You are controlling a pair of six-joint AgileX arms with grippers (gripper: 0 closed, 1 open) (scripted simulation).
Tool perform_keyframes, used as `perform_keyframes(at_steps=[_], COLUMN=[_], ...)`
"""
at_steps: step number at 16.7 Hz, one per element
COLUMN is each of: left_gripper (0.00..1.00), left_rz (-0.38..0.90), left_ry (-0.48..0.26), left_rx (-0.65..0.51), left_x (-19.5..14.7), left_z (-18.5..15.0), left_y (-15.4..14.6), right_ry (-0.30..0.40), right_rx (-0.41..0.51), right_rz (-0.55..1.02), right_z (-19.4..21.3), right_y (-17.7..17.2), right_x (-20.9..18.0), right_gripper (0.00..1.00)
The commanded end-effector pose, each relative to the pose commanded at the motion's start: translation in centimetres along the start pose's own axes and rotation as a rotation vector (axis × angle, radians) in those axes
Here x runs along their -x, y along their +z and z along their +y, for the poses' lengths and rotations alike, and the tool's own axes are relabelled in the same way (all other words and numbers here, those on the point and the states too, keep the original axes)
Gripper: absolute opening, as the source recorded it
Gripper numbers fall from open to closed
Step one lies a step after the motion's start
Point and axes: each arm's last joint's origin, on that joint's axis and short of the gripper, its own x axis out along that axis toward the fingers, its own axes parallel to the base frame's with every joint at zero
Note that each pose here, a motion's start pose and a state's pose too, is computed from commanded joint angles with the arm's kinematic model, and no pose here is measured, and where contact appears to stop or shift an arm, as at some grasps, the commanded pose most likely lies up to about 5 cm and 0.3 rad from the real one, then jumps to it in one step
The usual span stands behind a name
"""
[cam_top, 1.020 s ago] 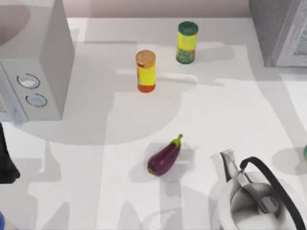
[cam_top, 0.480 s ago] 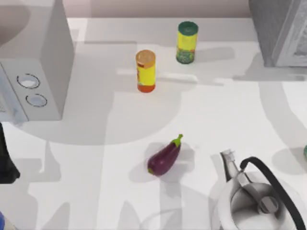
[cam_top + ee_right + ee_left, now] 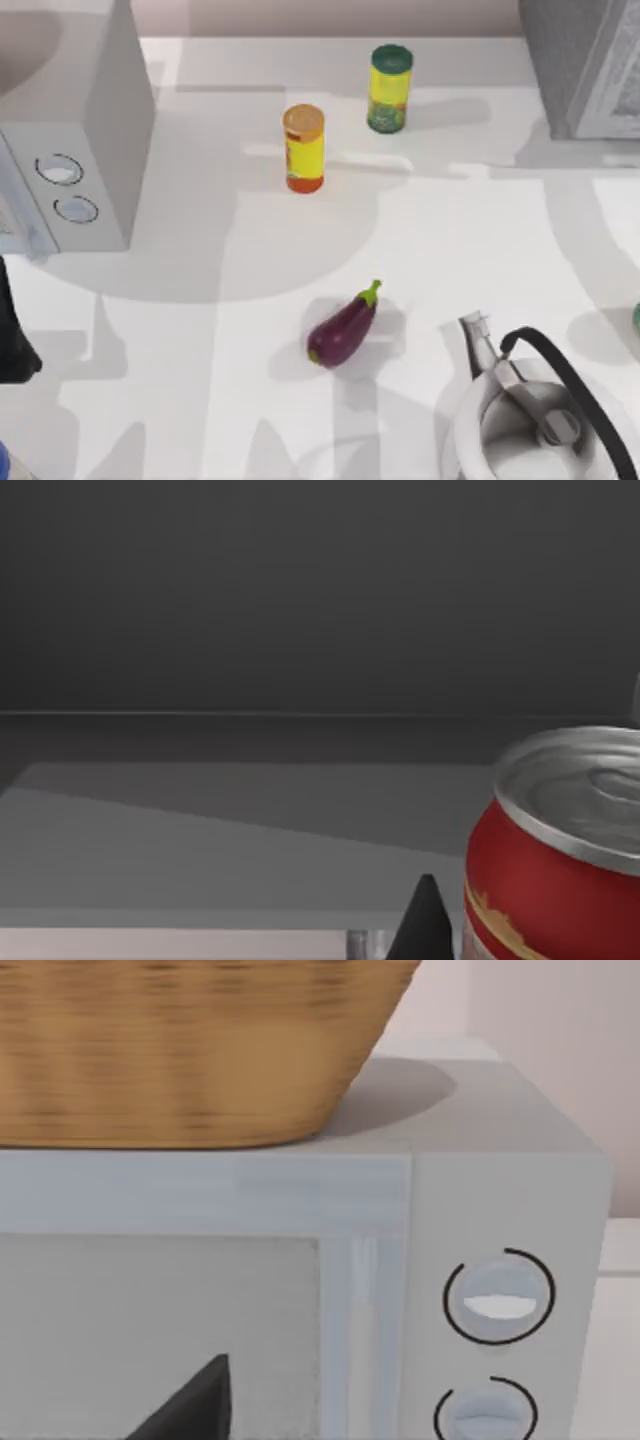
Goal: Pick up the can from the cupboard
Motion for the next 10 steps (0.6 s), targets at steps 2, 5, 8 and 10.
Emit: perform_keyframes(at_steps=[2,5,8,10], left_gripper=[1.00,1.00,1.00,1.00], left_rz=[0.000,0.000,0.000,0.000], left_ry=[0.000,0.000,0.000,0.000], left_rx=[0.000,0.000,0.000,0.000], left_x=[0.0,0.0,0.0,0.0], left_z=[0.0,0.0,0.0,0.0], left_y=[0.0,0.0,0.0,0.0], right_ry=[0.002,0.003,0.004,0.005], right_rx=[0.005,0.010,0.011,0.008], right_rz=[0.014,0.035,0.048,0.052], right_z=[-0.5,-1.6,-2.8,-3.5], right_y=[-1.8,-5.7,-11.1,-15.3], right_x=[0.5,1.7,3.3,4.3], right_gripper=[0.00,0.00,0.00,0.00])
